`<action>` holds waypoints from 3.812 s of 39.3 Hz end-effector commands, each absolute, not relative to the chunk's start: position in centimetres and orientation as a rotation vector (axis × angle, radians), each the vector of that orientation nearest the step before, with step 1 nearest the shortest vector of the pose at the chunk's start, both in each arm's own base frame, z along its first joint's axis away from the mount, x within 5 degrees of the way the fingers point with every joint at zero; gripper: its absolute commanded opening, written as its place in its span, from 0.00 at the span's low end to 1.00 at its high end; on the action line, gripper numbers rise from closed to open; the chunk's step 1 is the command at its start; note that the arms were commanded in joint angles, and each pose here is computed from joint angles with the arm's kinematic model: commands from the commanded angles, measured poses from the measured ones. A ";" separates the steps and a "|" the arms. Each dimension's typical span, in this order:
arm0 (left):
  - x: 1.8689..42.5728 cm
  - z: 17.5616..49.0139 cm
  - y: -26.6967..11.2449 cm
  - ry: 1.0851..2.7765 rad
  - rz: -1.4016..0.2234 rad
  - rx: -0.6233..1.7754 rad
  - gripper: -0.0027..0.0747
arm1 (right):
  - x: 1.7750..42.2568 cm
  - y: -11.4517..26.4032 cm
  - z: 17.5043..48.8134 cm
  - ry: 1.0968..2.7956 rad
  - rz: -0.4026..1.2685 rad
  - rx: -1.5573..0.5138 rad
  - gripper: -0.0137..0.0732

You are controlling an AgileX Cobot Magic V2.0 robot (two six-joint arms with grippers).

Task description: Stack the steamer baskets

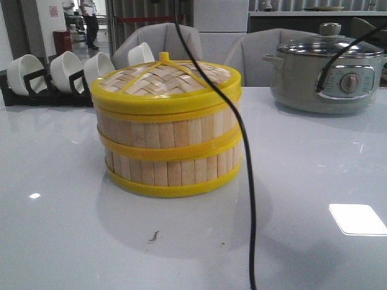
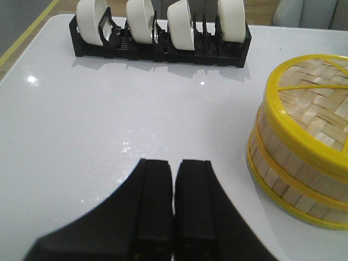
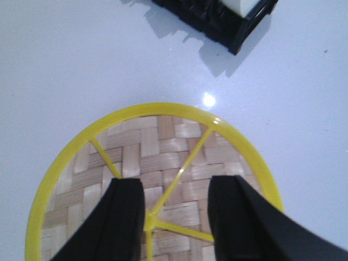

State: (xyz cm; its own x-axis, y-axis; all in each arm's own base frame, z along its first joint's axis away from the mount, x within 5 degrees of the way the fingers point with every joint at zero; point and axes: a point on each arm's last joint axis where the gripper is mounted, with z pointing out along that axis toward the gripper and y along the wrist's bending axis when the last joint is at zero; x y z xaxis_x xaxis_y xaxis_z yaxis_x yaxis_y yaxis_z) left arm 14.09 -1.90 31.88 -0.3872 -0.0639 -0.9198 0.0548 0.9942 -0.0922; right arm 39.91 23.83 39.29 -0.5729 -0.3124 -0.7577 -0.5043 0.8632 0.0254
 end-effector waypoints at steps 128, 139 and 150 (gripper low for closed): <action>14.4 33.5 -2.2 1.858 -0.160 0.010 0.16 | 8.5 -0.5 26.3 1.561 -0.033 0.050 0.24; 14.3 33.5 -2.1 1.850 -0.127 0.034 0.16 | 8.5 -0.5 26.3 1.561 -0.033 0.050 0.24; 11.7 32.3 -1.9 1.624 -0.149 0.089 0.16 | 8.5 -0.5 26.3 1.561 -0.033 0.050 0.24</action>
